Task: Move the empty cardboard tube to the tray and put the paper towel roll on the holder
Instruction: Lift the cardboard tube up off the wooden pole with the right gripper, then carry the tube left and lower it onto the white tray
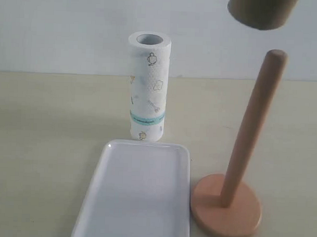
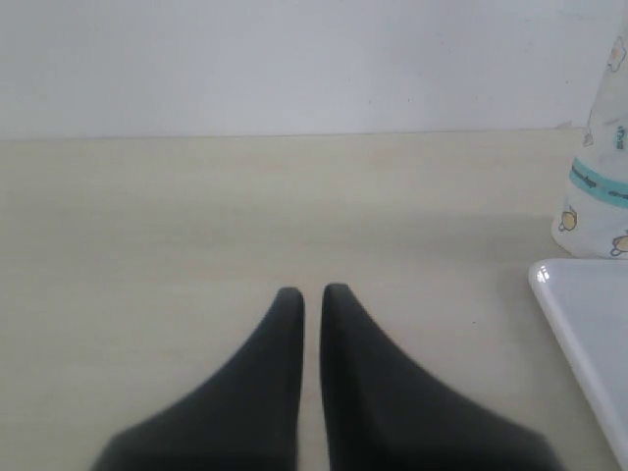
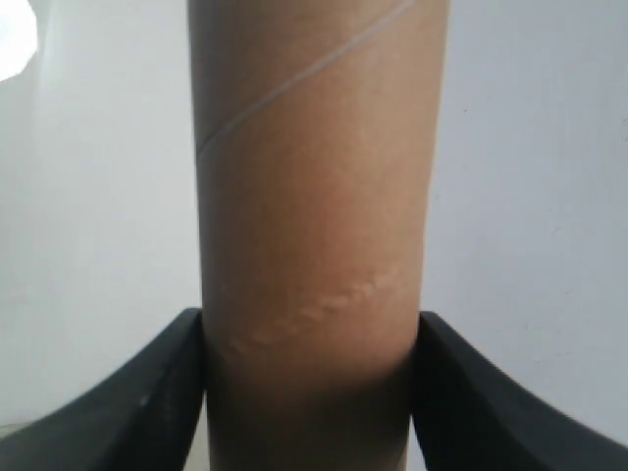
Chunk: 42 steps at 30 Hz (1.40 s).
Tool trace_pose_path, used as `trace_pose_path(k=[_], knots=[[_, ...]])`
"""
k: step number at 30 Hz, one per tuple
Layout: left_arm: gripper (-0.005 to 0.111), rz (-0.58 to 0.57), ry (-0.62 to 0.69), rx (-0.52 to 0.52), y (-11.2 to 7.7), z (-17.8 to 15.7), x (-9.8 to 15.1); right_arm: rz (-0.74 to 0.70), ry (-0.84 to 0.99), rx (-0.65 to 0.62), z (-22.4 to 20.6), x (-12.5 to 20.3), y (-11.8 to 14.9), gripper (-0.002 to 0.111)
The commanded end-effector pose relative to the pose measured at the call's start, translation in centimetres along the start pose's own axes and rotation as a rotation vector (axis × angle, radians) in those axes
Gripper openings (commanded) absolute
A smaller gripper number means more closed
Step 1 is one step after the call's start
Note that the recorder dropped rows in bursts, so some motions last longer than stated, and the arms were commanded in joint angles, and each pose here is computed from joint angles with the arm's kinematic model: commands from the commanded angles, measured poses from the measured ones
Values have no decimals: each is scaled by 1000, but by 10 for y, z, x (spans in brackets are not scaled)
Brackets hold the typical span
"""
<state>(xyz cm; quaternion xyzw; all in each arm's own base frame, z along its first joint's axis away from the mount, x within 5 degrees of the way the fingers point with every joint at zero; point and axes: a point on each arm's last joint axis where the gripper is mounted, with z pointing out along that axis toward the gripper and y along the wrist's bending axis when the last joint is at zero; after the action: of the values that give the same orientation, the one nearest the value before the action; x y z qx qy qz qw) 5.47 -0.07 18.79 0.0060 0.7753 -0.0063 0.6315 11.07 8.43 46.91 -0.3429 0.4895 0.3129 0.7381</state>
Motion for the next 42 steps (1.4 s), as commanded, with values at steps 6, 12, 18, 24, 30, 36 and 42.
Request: trace_pose_path(k=[6, 12, 18, 24, 30, 36, 42], knots=[[6, -8, 0, -1, 0, 0, 1, 153, 130, -185, 21, 30, -1, 0], [6, -8, 0, -1, 0, 0, 1, 171, 305, -297, 59, 69, 23, 0], [6, -8, 0, -1, 0, 0, 1, 248, 448, -360, 102, 119, 74, 0], [6, -8, 0, -1, 0, 0, 1, 542, 672, -168, 130, 185, 86, 0], [6, -8, 0, -1, 0, 0, 1, 630, 824, -31, 142, 244, 88, 0], [6, -8, 0, -1, 0, 0, 1, 744, 864, 193, 146, 277, 80, 0], [6, -8, 0, -1, 0, 0, 1, 770, 878, 259, 146, 287, 78, 0]])
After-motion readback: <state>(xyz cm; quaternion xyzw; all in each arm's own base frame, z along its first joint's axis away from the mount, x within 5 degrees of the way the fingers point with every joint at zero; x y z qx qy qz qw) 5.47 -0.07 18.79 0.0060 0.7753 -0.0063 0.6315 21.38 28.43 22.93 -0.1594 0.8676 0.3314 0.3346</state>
